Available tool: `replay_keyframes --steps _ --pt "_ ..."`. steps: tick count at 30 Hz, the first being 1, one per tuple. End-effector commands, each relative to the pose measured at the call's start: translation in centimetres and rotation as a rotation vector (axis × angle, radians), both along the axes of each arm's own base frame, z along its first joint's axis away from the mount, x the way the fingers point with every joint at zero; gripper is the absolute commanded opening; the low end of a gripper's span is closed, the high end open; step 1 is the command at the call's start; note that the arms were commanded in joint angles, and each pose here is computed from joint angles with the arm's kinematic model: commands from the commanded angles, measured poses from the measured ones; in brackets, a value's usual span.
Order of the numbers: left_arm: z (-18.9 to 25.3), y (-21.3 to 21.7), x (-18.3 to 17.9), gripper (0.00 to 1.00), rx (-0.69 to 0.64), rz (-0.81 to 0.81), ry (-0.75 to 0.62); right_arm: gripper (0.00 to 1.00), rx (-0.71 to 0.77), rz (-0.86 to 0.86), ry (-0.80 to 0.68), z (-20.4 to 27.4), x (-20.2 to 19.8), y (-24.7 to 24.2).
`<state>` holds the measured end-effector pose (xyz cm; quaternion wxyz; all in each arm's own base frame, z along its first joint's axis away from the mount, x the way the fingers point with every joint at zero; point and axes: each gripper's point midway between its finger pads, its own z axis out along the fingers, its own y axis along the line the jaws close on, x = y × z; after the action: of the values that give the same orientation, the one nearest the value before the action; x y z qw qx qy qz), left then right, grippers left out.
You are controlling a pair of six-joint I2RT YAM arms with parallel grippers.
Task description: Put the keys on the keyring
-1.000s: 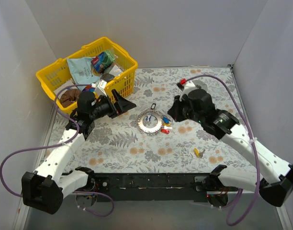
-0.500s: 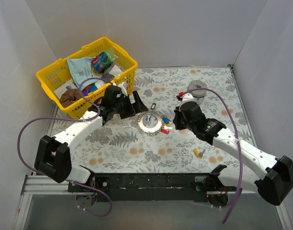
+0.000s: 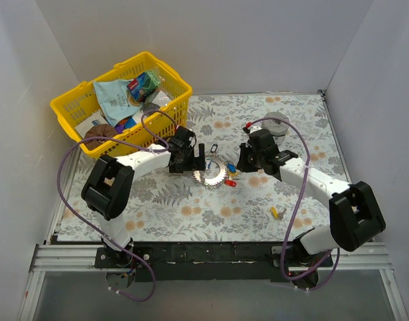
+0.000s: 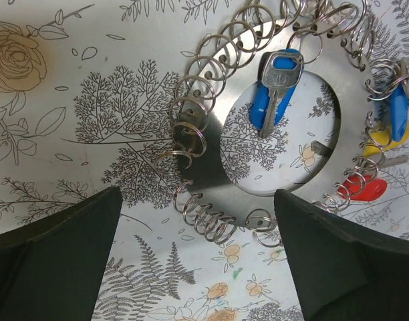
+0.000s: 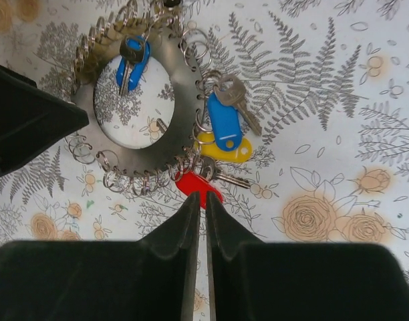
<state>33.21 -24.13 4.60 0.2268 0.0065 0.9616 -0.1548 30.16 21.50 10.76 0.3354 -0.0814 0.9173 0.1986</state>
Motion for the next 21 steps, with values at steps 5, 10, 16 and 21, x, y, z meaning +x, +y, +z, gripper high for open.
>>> replay_keyframes --steps 5,10,16,21 --pt "0.7 0.8 1.6 0.96 0.127 0.018 -0.093 0.24 0.105 0.057 0.041 -0.3 0.4 2.7" --pt "-1.0 1.1 1.1 0.93 0.205 0.016 -0.063 0.25 0.159 0.079 0.065 -0.2 0.3 3.8" --pt "-2.7 0.1 0.3 0.94 0.250 -0.021 -0.047 0.25 0.154 0.081 0.061 -0.3 0.2 3.7" --pt "-4.8 0.0 -0.9 0.80 0.347 -0.048 -0.003 0.25 0.124 0.081 0.068 -0.9 -0.3 3.0"
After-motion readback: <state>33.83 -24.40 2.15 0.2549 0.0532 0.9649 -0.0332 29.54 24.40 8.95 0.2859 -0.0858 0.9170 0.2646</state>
